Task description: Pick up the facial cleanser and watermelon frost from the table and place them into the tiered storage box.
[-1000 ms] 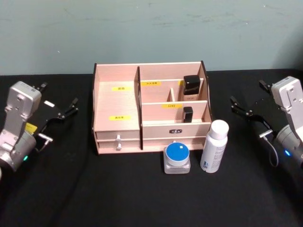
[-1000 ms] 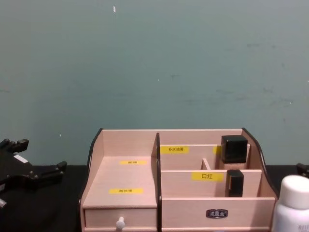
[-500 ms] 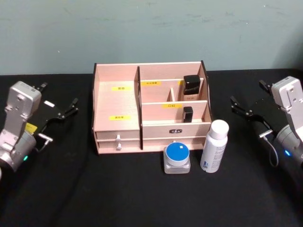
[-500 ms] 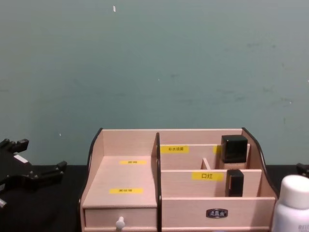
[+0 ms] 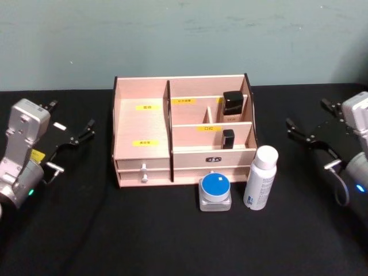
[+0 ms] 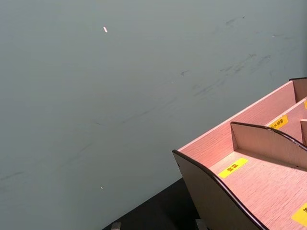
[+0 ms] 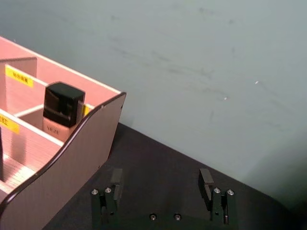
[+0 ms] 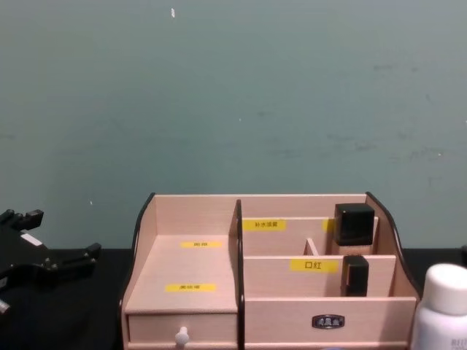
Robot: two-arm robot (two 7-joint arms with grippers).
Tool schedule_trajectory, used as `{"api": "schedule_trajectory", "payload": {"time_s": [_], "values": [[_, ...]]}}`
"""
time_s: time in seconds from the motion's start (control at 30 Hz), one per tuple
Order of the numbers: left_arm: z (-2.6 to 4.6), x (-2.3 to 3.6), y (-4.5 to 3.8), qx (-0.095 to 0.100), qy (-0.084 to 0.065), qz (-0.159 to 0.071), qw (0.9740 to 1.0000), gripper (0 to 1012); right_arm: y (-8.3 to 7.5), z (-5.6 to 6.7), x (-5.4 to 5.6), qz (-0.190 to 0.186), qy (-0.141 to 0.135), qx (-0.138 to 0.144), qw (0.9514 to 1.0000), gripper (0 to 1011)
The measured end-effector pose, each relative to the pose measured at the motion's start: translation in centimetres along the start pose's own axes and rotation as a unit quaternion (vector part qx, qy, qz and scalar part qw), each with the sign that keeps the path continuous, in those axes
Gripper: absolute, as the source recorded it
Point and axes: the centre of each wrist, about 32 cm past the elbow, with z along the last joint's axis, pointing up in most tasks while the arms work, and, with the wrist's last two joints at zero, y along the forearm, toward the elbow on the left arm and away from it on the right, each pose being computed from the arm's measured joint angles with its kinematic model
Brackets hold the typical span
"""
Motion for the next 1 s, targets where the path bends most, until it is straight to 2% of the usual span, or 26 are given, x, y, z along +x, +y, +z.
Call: {"api": "schedule_trajectory", "payload": {"time_s": [0.17,0.43,0.57,0.6,0.73,0.9,0.93,1.0], "values": [[0.00,0.00,0.00,0.000,0.000,0.000,1.0000,1001,-2.0,1.2,1.1,0.009,0.009,0.019,0.9997,1000],[0.00,0.00,0.00,0.000,0.000,0.000,1.0000,1001,-5.8,3.1,1.5,0.039,0.039,0.045,0.9975,1000],[0.00,0.00,0.00,0.000,0.000,0.000,1.0000,1001,-7.7,3.9,1.2,0.053,0.042,0.061,0.9958,1000],[0.00,0.00,0.00,0.000,0.000,0.000,1.0000,1001,-8.6,4.2,0.9,0.060,0.042,0.068,0.9950,1000],[0.00,0.00,0.00,0.000,0.000,0.000,1.0000,1001,-10.3,4.7,0.3,0.079,0.045,0.076,0.9929,1000],[0.00,0.00,0.00,0.000,0.000,0.000,1.0000,1001,-12.2,4.7,-1.0,0.105,0.058,0.069,0.9904,1000],[0.00,0.00,0.00,0.000,0.000,0.000,1.0000,1001,-12.2,4.7,-1.0,0.105,0.058,0.069,0.9904,1000],[0.00,0.00,0.00,0.000,0.000,0.000,1.0000,1001,-12.8,4.3,-1.5,0.115,0.066,0.057,0.9896,1000]]}}
